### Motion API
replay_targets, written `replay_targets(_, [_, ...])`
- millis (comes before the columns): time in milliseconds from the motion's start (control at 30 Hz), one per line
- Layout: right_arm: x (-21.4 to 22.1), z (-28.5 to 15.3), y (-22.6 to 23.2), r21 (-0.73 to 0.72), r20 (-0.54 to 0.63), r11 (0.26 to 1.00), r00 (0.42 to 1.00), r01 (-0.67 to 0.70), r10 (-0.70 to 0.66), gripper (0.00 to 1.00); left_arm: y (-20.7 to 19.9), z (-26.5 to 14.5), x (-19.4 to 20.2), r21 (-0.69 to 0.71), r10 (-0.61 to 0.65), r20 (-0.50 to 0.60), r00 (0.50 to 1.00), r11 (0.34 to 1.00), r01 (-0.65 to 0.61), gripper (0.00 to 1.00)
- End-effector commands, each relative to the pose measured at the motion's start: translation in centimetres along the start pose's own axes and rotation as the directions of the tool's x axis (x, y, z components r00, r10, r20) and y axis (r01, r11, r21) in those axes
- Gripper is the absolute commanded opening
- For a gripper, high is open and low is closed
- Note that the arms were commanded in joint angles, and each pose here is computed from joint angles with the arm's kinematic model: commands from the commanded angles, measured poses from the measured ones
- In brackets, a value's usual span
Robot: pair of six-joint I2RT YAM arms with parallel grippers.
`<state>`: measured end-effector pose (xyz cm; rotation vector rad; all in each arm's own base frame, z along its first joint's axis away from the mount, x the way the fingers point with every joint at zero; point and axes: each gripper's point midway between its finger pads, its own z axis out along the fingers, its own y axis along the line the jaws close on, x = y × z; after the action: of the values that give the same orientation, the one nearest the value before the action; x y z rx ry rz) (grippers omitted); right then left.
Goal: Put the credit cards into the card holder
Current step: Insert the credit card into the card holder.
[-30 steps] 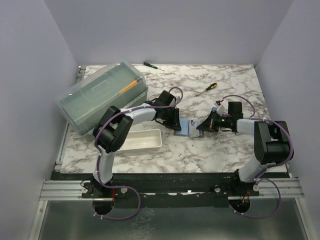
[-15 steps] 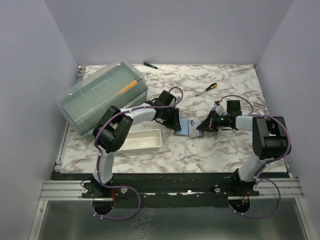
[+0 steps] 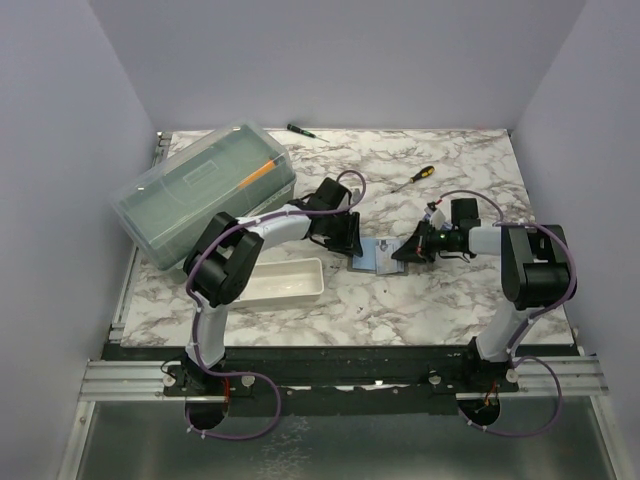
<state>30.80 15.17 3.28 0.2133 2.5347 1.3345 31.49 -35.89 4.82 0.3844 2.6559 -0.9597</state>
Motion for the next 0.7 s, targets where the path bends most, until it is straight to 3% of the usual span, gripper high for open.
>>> replay_targets(0, [-0.2,0.6,-0.3,-0.028,-0.016,0.999,0.999,0.031,-0.031,0.00,0.5,-0.6,-1.3,-0.037,0.016,0.034,0.999,0.999,-0.014,0.37])
replay_targets(233, [0.0,1.2,-0.8,-0.048,-0.036,0.998,0.998,0.052,-0.053,0.00,2.7,1.0,-0.5,-0.103,0.006,-0.014,1.000,0.995,-0.007,0.32])
replay_targets(667, [-1.8,2.4,-0.8,-0.066,0.007,0.992,0.994,0.106,-0.106,0.00,2.8,1.2,-0.5,-0.108,0.006,-0.017,1.000,0.994,-0.008,0.29])
